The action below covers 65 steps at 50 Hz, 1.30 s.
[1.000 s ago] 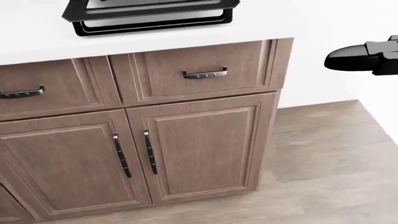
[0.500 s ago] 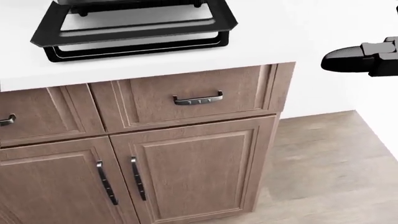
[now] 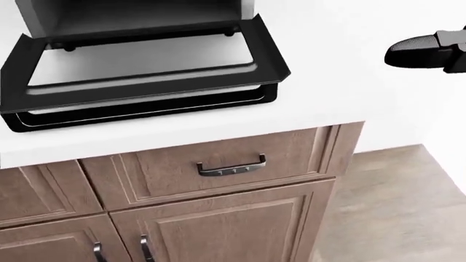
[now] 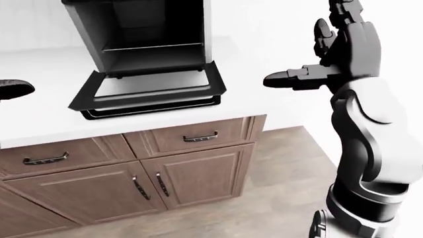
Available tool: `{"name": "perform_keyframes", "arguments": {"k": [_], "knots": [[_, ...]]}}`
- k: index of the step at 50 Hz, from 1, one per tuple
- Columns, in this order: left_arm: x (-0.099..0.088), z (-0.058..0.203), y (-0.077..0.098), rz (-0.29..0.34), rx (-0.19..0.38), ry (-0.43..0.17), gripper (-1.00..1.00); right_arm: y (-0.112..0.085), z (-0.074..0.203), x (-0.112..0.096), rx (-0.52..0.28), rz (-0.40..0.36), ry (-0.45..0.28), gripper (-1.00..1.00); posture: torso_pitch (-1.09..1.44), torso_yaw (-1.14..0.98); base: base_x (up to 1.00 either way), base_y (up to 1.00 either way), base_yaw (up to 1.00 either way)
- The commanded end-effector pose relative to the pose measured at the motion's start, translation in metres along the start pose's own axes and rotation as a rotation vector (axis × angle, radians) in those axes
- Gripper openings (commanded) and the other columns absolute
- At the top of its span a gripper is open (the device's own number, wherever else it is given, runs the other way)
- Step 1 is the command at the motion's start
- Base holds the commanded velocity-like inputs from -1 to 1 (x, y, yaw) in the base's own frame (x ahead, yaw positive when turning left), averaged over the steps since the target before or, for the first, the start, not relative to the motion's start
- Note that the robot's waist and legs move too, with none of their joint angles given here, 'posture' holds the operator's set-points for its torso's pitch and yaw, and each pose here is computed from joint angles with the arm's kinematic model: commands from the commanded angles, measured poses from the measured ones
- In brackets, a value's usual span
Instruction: Close the toaster oven door.
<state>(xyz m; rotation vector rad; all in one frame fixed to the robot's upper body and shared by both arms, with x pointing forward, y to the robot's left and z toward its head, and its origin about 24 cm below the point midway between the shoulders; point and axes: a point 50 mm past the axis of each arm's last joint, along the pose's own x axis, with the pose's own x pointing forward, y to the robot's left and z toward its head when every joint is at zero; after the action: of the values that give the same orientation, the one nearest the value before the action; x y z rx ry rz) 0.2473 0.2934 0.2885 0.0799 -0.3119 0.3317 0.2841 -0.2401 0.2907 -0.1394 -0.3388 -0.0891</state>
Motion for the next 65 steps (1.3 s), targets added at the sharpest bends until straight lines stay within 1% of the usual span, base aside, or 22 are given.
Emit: {"name": "perform_keyframes", "arguments": {"k": [1,9,20,26,34,36,38,39,40,41,43,44,45,47,50,51,52,56,57,60,62,65], "knots": [[-0.001,0.021,0.009,0.039,0.005,-0.101,1.00,0.002,0.023,0.000,-0.013,0.008,-0.107,1.00,0.00,0.00,0.35,0.05,0.00],[-0.001,0.026,0.013,0.053,-0.004,-0.106,1.00,0.003,0.027,-0.001,-0.003,0.011,-0.112,1.00,0.00,0.00,0.25,0.03,0.00],[-0.001,0.030,0.017,0.067,0.006,-0.115,1.00,0.002,0.035,0.001,0.009,0.009,-0.138,1.00,0.00,0.00,0.00,0.00,0.00],[-0.001,0.034,0.025,0.085,0.016,-0.126,1.00,0.001,0.040,0.002,0.007,0.005,-0.148,1.00,0.00,0.00,0.00,0.00,0.00],[-0.001,0.038,0.030,0.094,0.024,-0.133,1.00,-0.004,0.044,0.003,0.011,-0.011,-0.157,1.00,0.00,0.00,0.00,0.00,0.00],[-0.001,0.039,0.032,0.099,0.026,-0.135,1.00,-0.003,0.044,0.004,-0.003,-0.005,-0.153,1.00,0.00,0.00,0.00,0.00,0.00],[-0.001,0.040,0.033,0.102,0.026,-0.136,1.00,-0.002,0.045,0.007,0.013,-0.003,-0.140,1.00,0.00,0.00,0.00,0.00,0.00],[-0.001,0.040,0.033,0.102,0.027,-0.137,1.00,-0.003,0.046,0.008,0.038,-0.012,-0.133,1.00,0.00,0.00,0.00,0.00,0.00],[-0.001,0.039,0.033,0.101,0.031,-0.138,1.00,-0.006,0.046,0.011,0.024,-0.058,-0.131,1.00,0.00,0.00,0.00,0.00,0.00],[-0.001,0.039,0.033,0.100,0.030,-0.137,1.00,-0.006,0.045,0.013,-0.008,-0.068,-0.138,1.00,0.00,0.00,0.00,0.00,0.00],[-0.001,0.039,0.032,0.099,0.032,-0.137,1.00,-0.007,0.045,0.017,-0.034,-0.113,-0.146,1.00,0.00,0.00,0.00,0.00,0.00],[-0.001,0.039,0.032,0.098,0.032,-0.137,1.00,-0.006,0.045,0.016,-0.032,-0.099,-0.159,1.00,0.00,0.00,0.00,0.00,0.00],[0.000,0.039,0.032,0.098,0.032,-0.137,1.00,-0.006,0.046,0.016,-0.049,-0.105,-0.185,1.00,0.00,0.00,0.00,0.00,0.00],[0.000,0.039,0.032,0.096,0.035,-0.137,1.00,-0.007,0.041,0.018,-0.069,-0.127,-0.176,1.00,0.00,0.00,0.00,0.00,0.00],[0.000,0.040,0.033,0.097,0.037,-0.138,1.00,-0.009,0.041,0.019,-0.070,-0.135,-0.173,1.00,0.00,0.00,0.00,0.00,0.00],[0.000,0.040,0.033,0.096,0.038,-0.138,1.00,-0.009,0.040,0.019,-0.040,-0.122,-0.161,1.00,0.00,0.00,0.00,0.00,0.00],[0.000,0.040,0.033,0.096,0.039,-0.138,1.00,-0.009,0.041,0.019,-0.052,-0.119,-0.167,1.00,0.00,0.00,0.00,0.00,0.00],[0.000,0.039,0.032,0.094,0.040,-0.137,1.00,-0.008,0.039,0.017,-0.037,-0.107,-0.151,1.00,0.00,0.00,0.00,0.00,0.00],[0.000,0.039,0.032,0.094,0.041,-0.137,1.00,-0.008,0.039,0.016,-0.020,-0.097,-0.139,1.00,0.00,0.00,0.00,0.00,0.00],[0.001,0.039,0.031,0.093,0.041,-0.137,1.00,-0.007,0.041,0.014,-0.037,-0.077,-0.159,1.00,0.00,0.00,0.00,0.00,0.00],[0.000,0.040,0.030,0.090,0.042,-0.138,1.00,-0.005,0.041,0.012,-0.055,-0.041,-0.170,1.00,0.00,0.00,0.00,0.00,0.00],[0.000,0.040,0.031,0.093,0.043,-0.139,1.00,-0.004,0.043,0.011,-0.056,-0.027,-0.174,1.00,0.00,0.00,0.00,0.00,0.00]]}}
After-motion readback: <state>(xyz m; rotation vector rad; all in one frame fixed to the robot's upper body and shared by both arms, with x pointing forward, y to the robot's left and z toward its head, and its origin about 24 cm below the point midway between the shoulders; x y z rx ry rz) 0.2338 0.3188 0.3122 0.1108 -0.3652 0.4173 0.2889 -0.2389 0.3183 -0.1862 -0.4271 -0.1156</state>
